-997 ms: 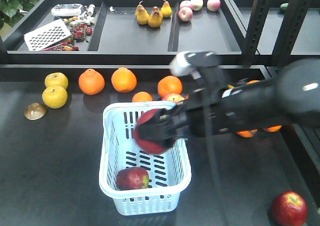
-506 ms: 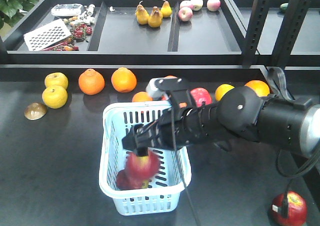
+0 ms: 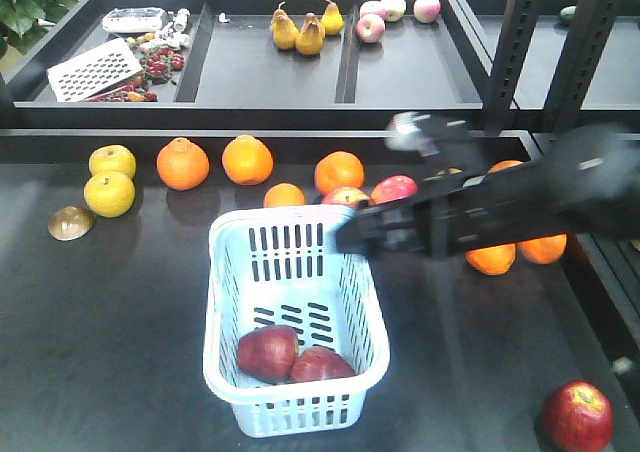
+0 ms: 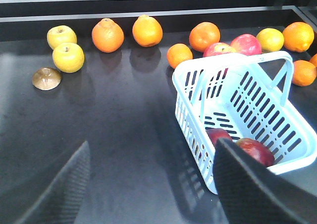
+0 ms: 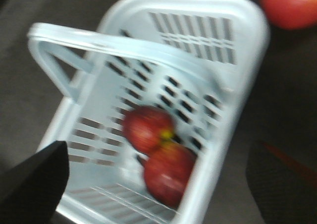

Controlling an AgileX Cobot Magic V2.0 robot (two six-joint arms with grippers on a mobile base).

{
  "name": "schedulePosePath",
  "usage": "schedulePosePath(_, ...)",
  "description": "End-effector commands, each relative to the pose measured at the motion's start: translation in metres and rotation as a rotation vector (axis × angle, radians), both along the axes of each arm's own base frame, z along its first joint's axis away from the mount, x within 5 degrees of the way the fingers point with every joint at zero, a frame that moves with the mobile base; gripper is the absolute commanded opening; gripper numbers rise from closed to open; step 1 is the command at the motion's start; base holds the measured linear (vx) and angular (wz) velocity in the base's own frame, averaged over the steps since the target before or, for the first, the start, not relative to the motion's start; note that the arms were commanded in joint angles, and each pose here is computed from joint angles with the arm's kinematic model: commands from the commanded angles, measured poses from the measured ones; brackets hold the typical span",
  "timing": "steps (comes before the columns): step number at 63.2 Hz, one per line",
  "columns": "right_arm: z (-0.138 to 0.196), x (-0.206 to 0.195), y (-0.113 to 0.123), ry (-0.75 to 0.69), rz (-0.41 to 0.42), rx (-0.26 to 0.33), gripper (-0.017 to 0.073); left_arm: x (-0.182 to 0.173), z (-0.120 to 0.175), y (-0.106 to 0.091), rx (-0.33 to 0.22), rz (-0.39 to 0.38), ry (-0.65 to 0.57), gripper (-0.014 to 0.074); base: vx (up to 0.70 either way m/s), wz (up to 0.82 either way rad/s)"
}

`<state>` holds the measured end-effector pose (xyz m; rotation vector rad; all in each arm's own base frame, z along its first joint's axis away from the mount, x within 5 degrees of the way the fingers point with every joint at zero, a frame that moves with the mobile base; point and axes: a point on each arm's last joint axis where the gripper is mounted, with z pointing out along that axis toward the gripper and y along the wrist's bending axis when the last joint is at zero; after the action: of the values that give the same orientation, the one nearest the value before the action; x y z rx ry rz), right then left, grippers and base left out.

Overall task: Pick three apples into basket with both arms
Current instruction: 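Reach the right gripper to the red apple nearest the robot and grasp it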

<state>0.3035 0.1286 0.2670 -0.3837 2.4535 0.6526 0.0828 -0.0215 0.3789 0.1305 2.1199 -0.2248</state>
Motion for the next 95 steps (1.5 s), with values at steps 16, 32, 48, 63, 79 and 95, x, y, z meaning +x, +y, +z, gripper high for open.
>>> schedulePosePath(16, -0.020, -0.013, -0.130, 0.237, -0.324, -0.438, 0.0633, 0.003, 0.010, -0.001, -0.025, 0.002, -0.072, 0.0502, 0.00, 0.00)
schedulePosePath(32, -0.064, -0.036, -0.163, 0.295, -0.498, -0.491, 0.0612, 0.003, 0.010, -0.001, -0.026, 0.002, -0.071, 0.0502, 0.00, 0.00)
schedulePosePath(48, -0.081, -0.040, -0.161, 0.328, -0.493, -0.472, 0.0612, 0.003, 0.010, -0.001, -0.026, 0.002, -0.071, 0.0502, 0.00, 0.00)
schedulePosePath(63, -0.111, -0.034, -0.161, 0.439, -0.473, -0.470, 0.0606, 0.003, 0.010, -0.001, -0.026, 0.002, -0.071, 0.0502, 0.00, 0.00)
schedulePosePath(79, -0.144, -0.029, -0.160, 0.526, -0.437, -0.471, 0.0596, 0.003, 0.010, -0.001, -0.026, 0.002, -0.071, 0.0502, 0.00, 0.00)
schedulePosePath(95, -0.162, -0.029, -0.160, 0.584, -0.417, -0.479, 0.0551, 0.003, 0.010, -0.001, -0.026, 0.002, -0.071, 0.0502, 0.00, 0.00)
